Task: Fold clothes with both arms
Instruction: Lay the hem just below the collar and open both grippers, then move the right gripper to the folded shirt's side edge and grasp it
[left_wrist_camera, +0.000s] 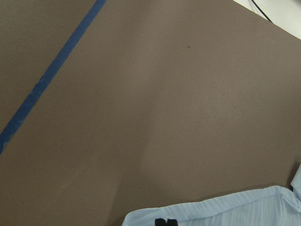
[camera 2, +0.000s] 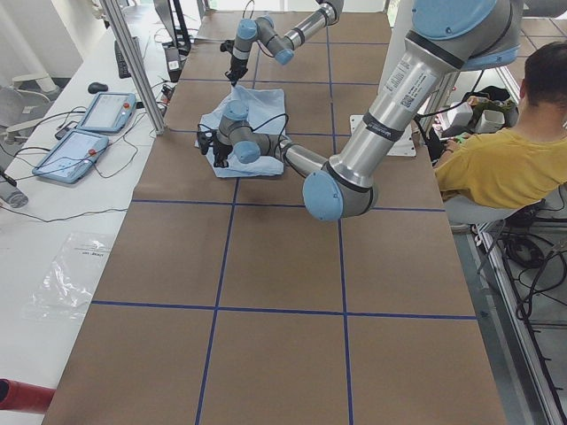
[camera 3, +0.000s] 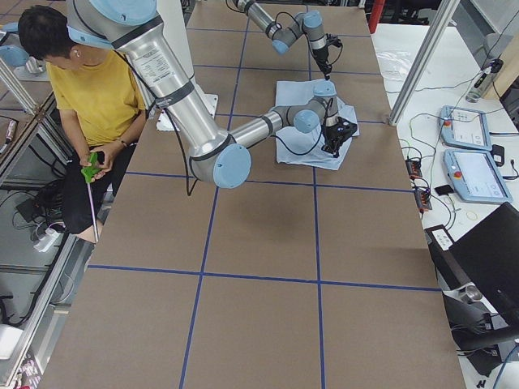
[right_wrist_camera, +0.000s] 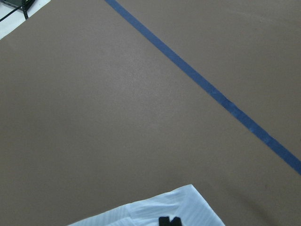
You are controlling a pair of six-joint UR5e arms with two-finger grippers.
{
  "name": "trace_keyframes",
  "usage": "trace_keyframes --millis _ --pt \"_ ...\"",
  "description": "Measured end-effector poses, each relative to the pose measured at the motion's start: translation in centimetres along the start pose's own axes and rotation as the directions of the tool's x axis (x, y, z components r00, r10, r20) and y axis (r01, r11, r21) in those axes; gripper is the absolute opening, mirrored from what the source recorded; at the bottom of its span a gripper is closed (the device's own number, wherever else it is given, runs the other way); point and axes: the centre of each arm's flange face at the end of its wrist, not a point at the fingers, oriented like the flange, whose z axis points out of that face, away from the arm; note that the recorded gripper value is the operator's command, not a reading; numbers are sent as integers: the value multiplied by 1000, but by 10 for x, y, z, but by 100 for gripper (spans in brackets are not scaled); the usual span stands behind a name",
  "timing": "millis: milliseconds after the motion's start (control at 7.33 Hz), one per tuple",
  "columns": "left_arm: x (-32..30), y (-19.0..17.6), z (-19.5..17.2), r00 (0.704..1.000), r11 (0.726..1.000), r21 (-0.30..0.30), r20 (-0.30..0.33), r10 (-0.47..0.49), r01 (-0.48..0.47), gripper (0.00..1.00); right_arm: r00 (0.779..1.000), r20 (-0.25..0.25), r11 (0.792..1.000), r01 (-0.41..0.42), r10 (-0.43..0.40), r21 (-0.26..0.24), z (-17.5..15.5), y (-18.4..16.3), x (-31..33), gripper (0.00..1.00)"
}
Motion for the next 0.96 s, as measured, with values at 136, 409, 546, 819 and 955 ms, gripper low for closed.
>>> trace_keyframes --millis 136,409,546,819,955 --pt "-1 0 2 1000 1000 -1 3 0 0 0 1000 -2 1000 1 -1 0 5 -1 2 0" --pt "-3 1 6 1000 1000 -3 9 -1 1 16 1000 -10 1000 3 -3 -1 11 -1 5 16" --pt "-3 2 7 1000 1000 -4 11 -1 1 23 1000 -11 1000 4 -4 -1 12 -1 5 37" --pt "-2 2 7 1000 1000 -5 9 -1 1 30 1000 -9 1000 8 -8 -8 11 4 4 100" --pt "-3 2 7 1000 1000 -4 -2 2 -2 32 1000 -1 1000 16 -16 -18 10 11 3 100"
